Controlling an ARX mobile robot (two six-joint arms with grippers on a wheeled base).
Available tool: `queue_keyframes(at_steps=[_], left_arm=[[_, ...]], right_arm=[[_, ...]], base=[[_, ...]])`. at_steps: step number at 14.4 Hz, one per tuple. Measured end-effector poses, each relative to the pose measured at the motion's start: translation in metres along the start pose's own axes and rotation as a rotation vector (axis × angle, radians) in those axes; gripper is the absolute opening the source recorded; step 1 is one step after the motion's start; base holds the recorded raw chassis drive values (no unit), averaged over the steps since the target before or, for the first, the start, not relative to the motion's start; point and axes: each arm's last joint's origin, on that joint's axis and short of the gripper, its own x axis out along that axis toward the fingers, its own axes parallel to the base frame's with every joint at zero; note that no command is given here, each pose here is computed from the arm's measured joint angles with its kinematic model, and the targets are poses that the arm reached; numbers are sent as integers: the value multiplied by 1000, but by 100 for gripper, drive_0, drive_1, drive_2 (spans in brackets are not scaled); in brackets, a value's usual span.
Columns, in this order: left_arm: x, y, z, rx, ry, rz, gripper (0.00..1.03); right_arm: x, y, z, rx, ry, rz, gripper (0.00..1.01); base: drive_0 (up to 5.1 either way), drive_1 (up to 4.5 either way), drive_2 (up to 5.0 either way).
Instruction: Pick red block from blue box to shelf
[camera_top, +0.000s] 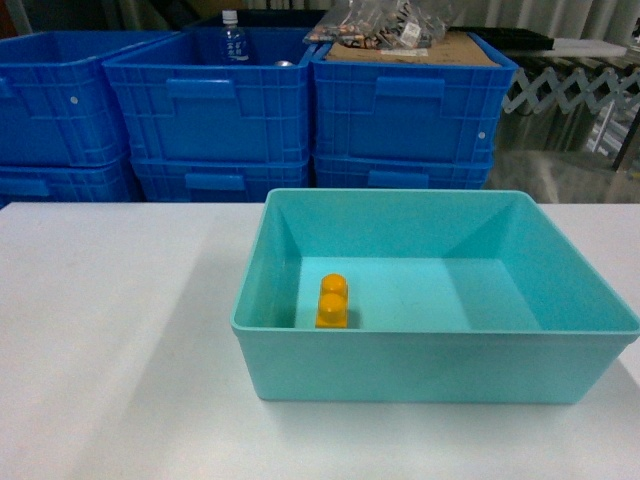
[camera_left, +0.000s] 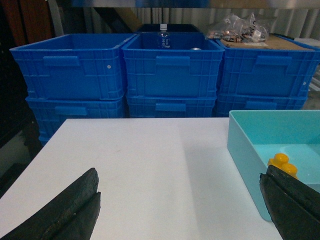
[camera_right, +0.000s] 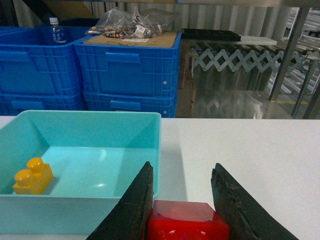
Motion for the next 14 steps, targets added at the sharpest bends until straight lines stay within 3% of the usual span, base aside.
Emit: queue_keyframes(at_steps=[2,3,14], left_arm=[[0,0,0,0,0,0,98],[0,0,0,0,0,0,98],[0,0,0,0,0,0,98]], right_arm=[[-6,-7,2,-1,-3,16,29],[-8,-14,3,-2,-3,-9,29],[-29,-13,6,-2,-17,2,29]], base=[[0,0,0],[0,0,0],[0,0,0]])
